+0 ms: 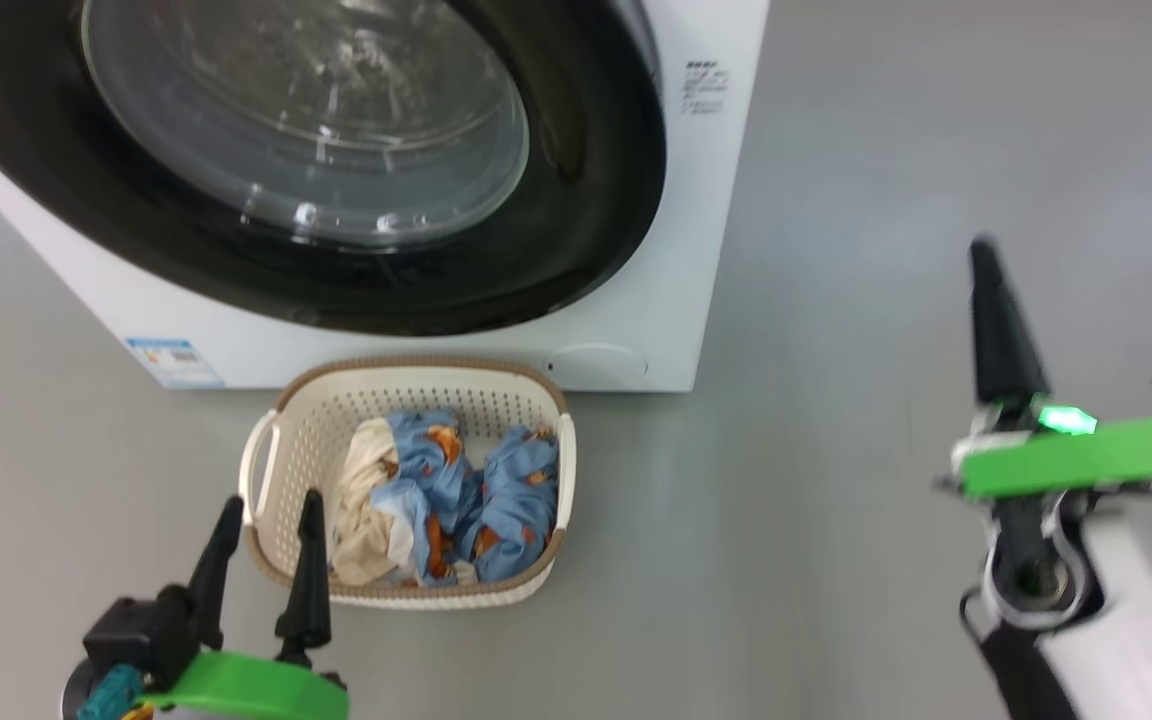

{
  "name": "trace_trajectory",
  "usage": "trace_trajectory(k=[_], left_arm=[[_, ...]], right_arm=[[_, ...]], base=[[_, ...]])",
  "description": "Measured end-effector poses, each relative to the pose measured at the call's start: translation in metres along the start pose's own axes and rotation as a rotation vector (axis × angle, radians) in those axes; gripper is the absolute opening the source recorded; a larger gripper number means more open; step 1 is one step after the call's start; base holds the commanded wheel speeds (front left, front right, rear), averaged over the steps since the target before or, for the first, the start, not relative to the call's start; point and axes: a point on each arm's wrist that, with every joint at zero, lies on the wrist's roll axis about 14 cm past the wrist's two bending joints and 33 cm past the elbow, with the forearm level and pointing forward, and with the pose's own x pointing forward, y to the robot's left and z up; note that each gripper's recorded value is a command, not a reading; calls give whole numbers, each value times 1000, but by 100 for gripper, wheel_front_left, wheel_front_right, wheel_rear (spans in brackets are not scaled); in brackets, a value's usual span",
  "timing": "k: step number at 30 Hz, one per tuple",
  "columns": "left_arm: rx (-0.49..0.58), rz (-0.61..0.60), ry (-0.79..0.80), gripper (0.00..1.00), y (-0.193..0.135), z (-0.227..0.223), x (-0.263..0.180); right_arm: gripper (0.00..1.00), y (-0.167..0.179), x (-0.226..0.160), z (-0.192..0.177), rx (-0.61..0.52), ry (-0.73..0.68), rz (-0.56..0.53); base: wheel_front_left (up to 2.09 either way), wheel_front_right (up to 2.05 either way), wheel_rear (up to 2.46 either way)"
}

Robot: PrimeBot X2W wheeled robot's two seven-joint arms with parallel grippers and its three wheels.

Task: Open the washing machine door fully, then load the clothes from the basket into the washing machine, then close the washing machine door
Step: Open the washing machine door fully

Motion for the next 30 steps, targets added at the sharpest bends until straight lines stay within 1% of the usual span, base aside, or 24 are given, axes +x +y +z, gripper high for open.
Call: trace_trajectory(k=[4,6,9,13,16,21,24,25,30], left_arm=[[-3,0,-7,100,1,1,10],[-6,3,-8,100,3,1,14],[-10,12,-5,100,6,-1,19],[-13,17,1,100,9,-4,24],[-19,28,10,100,12,-7,26],[-24,45,18,100,18,-10,28],[-32,57,20,100,23,-11,29],[-31,66,26,100,26,-13,29],[-39,77,38,100,30,-17,32]], right_arm=[[0,4,27,7,107,-20,27],[0,7,40,7,139,-9,49],[0,7,58,2,217,14,57],[0,7,79,-11,374,112,55],[0,13,94,-17,460,185,82],[0,22,112,-34,528,324,131],[0,24,119,-49,544,413,148],[0,26,125,-56,567,458,159],[0,25,139,-73,626,560,168]], base=[[0,0,0],[0,0,0],[0,0,0],[0,0,0],[0,0,0],[0,0,0],[0,0,0],[0,0,0],[0,0,0]])
